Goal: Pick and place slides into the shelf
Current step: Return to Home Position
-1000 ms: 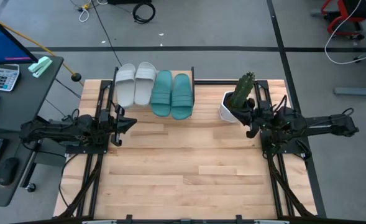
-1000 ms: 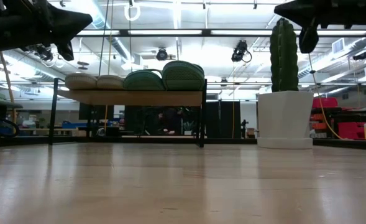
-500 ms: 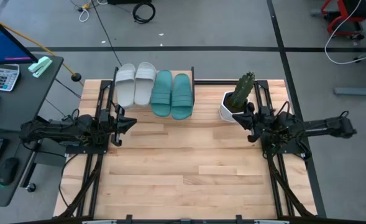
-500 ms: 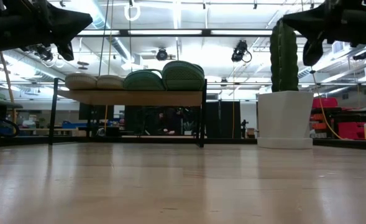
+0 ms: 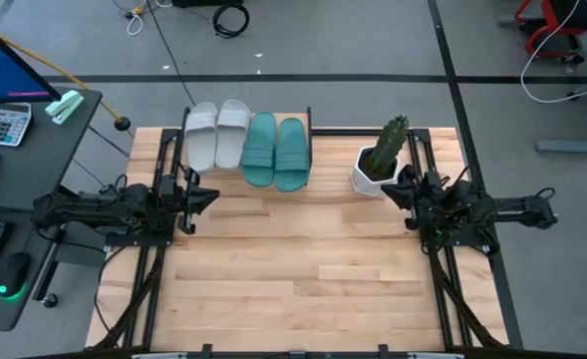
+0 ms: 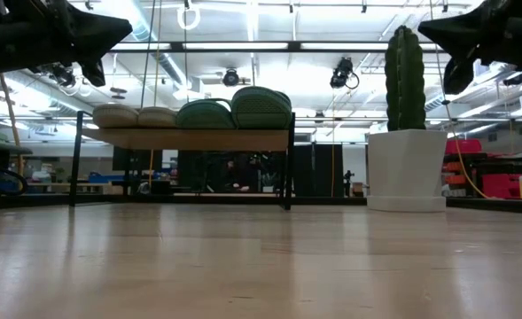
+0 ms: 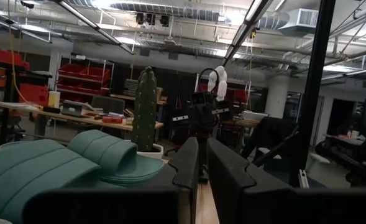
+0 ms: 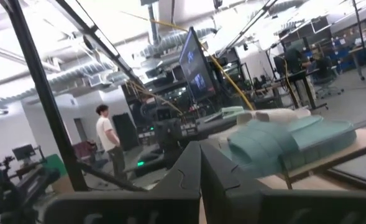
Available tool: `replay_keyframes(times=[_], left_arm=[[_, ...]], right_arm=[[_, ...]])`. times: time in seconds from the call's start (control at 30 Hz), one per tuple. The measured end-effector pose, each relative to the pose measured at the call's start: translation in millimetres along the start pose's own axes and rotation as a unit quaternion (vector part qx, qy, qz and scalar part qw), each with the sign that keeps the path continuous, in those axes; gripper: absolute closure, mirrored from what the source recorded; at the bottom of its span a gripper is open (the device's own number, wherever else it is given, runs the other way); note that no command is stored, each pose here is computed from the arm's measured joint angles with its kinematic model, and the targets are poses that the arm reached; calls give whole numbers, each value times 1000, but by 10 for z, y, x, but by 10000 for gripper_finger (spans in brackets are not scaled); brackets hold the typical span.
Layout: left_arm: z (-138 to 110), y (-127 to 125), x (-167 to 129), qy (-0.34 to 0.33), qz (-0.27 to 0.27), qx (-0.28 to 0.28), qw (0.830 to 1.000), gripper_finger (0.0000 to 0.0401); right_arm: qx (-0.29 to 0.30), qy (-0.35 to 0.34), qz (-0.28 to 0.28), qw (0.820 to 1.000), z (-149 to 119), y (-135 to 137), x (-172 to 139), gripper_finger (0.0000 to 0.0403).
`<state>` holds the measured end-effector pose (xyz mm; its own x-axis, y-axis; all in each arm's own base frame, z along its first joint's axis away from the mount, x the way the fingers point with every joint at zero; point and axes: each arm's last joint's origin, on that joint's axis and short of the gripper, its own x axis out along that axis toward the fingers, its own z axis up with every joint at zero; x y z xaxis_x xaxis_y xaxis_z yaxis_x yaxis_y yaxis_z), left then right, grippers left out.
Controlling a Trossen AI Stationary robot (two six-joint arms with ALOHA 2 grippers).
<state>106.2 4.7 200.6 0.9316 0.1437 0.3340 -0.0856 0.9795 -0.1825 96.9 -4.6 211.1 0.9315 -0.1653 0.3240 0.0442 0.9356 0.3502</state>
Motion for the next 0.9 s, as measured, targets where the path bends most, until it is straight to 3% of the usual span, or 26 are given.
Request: replay_keyframes(times=[0.5, 0.9], left_arm=[[0, 0, 0, 0, 0, 0, 1000, 378], [0, 0, 0, 0, 0, 0, 1000, 362]], right_arm=[[-10, 35, 2, 999, -52, -23, -75, 403], [-7, 22, 24, 999, -127, -39, -85, 403]])
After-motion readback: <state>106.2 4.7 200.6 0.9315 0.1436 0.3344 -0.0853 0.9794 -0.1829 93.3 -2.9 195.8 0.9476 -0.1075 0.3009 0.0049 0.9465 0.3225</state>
